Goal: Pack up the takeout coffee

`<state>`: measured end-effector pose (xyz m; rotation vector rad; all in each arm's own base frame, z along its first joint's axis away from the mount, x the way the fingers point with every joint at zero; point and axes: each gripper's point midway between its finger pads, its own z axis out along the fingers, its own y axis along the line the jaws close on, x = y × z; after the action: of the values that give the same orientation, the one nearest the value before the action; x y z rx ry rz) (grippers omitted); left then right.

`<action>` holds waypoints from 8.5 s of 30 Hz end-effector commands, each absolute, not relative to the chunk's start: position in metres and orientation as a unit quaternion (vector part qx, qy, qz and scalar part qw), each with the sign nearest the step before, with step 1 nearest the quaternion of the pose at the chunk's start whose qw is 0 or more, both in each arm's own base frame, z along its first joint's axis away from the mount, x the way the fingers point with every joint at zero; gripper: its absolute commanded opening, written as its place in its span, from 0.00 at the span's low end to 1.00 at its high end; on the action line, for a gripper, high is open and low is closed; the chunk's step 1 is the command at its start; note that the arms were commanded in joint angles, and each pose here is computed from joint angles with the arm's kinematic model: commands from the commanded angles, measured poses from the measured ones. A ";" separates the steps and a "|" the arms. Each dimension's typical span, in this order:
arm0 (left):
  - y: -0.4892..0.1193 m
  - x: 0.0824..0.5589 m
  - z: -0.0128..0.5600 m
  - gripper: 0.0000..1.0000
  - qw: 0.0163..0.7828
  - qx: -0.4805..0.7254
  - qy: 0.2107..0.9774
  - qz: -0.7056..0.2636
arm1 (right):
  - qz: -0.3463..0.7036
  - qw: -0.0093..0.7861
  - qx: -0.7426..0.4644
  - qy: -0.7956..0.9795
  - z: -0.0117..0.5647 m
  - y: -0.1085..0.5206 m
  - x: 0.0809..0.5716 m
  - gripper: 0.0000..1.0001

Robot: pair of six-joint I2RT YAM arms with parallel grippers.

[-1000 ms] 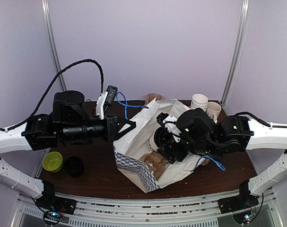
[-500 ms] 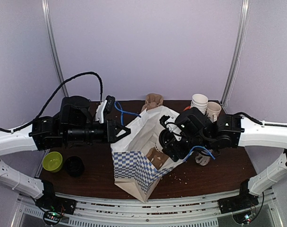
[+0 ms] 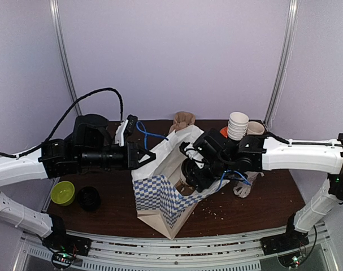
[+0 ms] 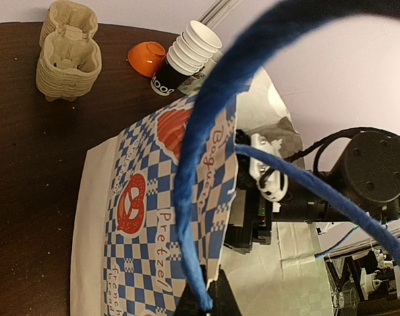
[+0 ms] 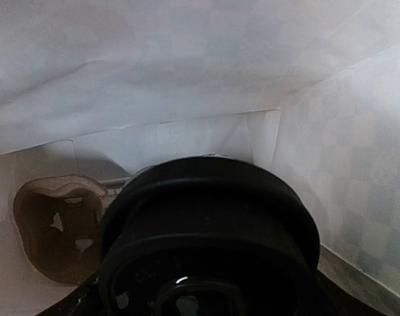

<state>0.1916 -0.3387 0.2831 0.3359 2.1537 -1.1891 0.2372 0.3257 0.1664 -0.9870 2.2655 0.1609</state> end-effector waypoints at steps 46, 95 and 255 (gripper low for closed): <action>-0.332 0.200 0.294 0.00 0.354 0.136 0.817 -0.435 | 0.019 0.126 -0.400 0.908 0.049 0.306 0.217 0.74; -0.332 0.198 0.289 0.00 0.355 0.160 0.820 -0.419 | 0.086 0.186 -0.369 0.906 0.132 0.339 0.226 1.00; -0.409 0.128 0.417 0.49 0.534 0.636 0.467 -0.303 | 0.409 0.300 -0.513 0.693 0.395 0.341 0.103 1.00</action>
<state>0.1275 -0.4102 0.3887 1.6083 1.1795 -0.7129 0.1028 0.3463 0.3915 -1.3865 1.8474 1.1046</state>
